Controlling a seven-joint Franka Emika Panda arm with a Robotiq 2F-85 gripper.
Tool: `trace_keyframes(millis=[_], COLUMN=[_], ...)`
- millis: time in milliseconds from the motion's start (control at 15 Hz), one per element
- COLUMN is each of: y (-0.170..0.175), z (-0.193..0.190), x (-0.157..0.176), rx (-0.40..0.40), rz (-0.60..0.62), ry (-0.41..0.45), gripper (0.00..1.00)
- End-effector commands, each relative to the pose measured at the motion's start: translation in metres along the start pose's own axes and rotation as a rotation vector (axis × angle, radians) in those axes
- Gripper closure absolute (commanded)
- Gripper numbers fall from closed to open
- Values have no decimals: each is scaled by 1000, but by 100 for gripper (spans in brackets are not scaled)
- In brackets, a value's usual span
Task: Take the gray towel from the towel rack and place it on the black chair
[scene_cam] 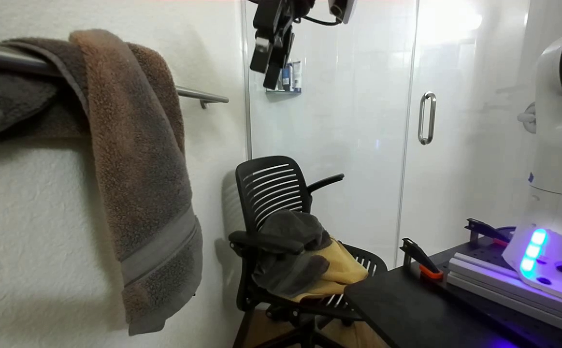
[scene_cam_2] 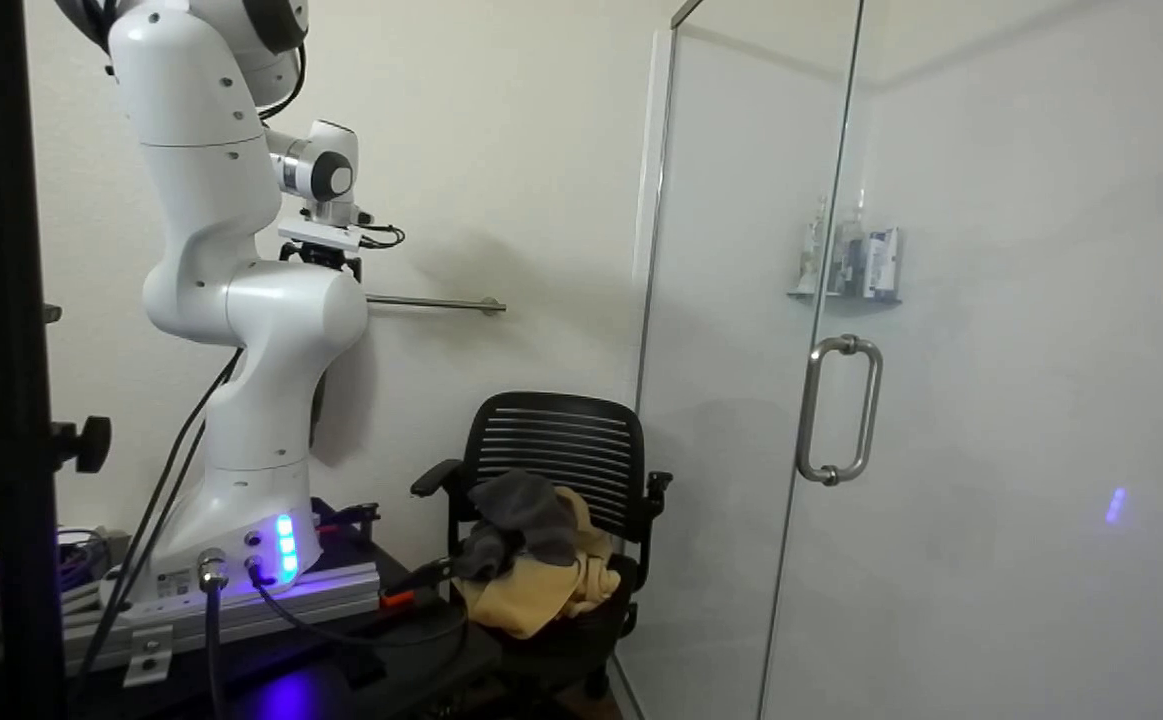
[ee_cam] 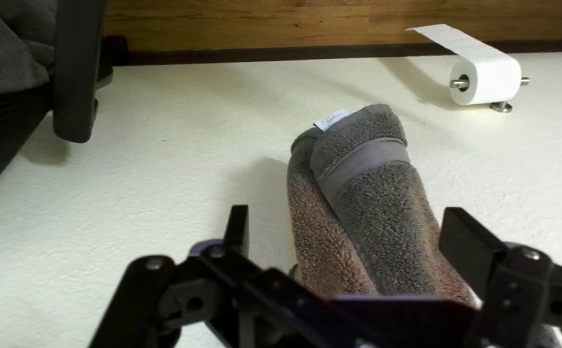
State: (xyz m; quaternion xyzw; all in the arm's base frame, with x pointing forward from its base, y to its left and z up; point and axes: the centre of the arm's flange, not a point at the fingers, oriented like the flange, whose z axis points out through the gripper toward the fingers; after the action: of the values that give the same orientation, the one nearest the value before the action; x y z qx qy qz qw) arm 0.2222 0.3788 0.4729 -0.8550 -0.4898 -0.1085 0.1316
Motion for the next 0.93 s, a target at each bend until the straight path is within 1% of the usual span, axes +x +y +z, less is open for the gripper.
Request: trace_keyframes(millis=[0, 133, 267, 400, 600, 667, 733, 800, 867], y=[-8, -18, -22, -22, -15, -11, -6, -18, -17], z=[23, 35, 45, 53, 55, 56, 56, 48, 49], x=[13, 19, 24, 29, 37, 39, 39, 36, 38], rx=[98, 91, 78, 56, 36, 51, 123, 49, 74], rz=[-108, -175, -216, -233, -211, -199, -180, -173, -172], ry=[33, 53, 87, 143, 250, 287, 327, 265, 288], gripper=[0, 0, 0, 0, 0, 0, 0, 0, 0])
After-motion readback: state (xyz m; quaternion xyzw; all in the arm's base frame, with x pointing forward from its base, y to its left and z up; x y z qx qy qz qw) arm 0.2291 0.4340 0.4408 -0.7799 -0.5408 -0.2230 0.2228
